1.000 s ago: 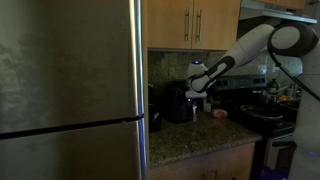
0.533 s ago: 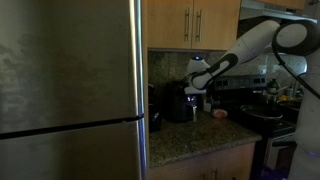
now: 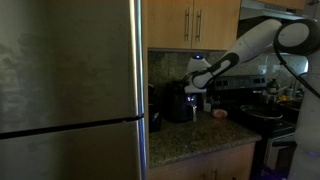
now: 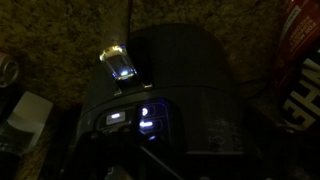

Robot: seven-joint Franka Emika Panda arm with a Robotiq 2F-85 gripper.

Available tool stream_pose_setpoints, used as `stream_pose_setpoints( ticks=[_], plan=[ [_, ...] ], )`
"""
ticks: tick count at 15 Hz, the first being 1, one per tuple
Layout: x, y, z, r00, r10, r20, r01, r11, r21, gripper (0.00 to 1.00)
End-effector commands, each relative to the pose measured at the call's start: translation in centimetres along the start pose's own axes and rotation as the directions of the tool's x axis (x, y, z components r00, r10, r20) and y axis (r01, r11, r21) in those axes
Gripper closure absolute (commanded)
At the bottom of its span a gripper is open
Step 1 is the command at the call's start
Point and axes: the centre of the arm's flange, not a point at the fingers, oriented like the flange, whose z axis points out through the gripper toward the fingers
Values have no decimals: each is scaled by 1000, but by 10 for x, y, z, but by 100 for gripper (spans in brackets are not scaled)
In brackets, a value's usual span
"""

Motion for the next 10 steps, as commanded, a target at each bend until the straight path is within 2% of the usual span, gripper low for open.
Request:
stream_pose_setpoints(
  ticks=[1, 8, 10],
  plan=[
    [0, 1, 3, 1000, 7, 4, -7, 1000, -2, 0],
    [-2, 4, 15, 999, 29, 18, -29, 1000, -10, 0],
    [-1, 2, 8, 1000, 21, 12, -21, 1000, -7, 0]
  ],
)
